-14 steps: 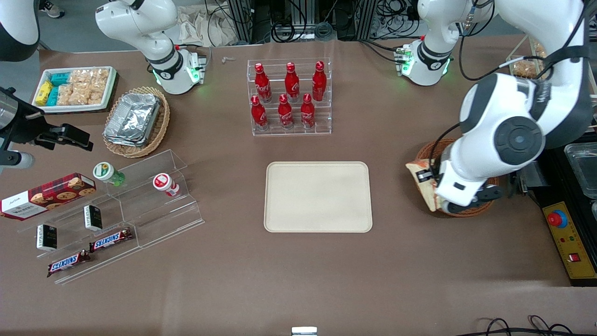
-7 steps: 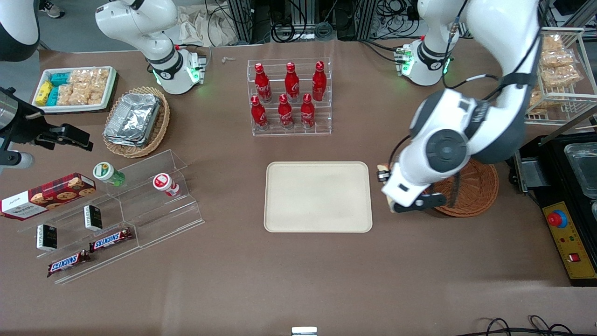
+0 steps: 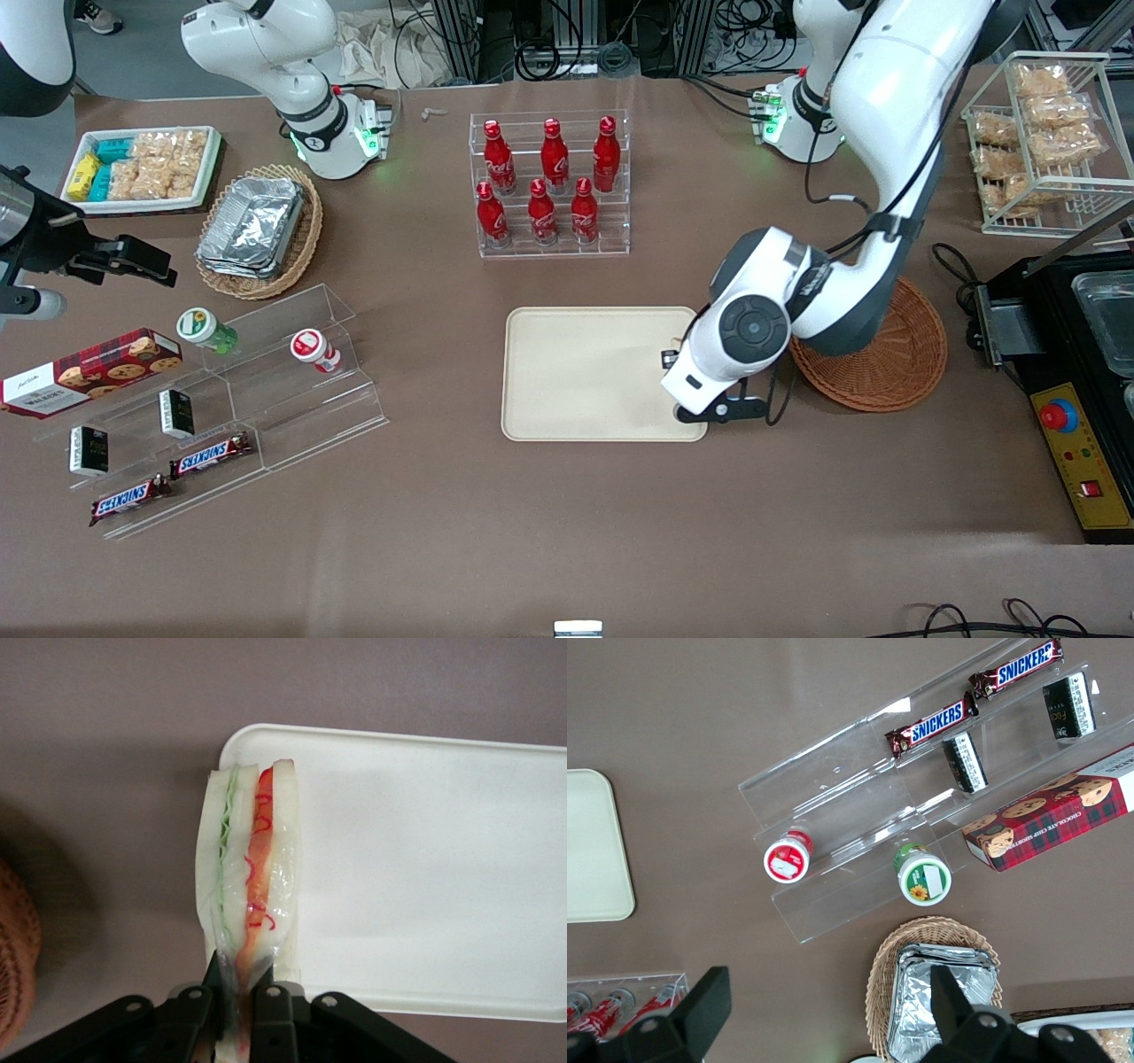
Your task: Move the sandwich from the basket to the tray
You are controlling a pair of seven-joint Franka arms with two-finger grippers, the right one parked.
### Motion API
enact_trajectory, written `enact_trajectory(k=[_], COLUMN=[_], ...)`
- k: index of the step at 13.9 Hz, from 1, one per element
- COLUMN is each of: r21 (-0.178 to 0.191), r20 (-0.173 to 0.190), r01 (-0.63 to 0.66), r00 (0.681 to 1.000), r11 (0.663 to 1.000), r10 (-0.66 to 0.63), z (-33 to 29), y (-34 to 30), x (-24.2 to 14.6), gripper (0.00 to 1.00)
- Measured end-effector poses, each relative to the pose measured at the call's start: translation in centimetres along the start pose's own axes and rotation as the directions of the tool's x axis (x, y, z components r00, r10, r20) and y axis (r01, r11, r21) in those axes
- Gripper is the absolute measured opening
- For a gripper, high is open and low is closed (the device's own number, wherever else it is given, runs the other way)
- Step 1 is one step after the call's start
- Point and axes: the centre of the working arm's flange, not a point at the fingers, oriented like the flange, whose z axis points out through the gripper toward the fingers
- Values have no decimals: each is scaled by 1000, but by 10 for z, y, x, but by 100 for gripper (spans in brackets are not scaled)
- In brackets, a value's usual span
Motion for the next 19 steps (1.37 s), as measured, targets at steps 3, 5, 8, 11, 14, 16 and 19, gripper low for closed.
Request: enact_trajectory(k=[3,5,8,11,14,16,19], r21=[-2,-1,-5,-1,27,31,42], r20=[20,32,44,42,60,46,-1], r01=[-17,-27,-49,-50,-29,9,62], r00=[1000,999,998,998,998,999,998], r11=[1000,1000,999,999,999,999,997], r10=[17,27,49,50,27,-10,-62], z=[34,53,75,68,46,13,-60], y=[13,19,18,17,0,-26,-65], x=[2,3,9,10,14,21,17], gripper=[15,15,15,41,72,89,100])
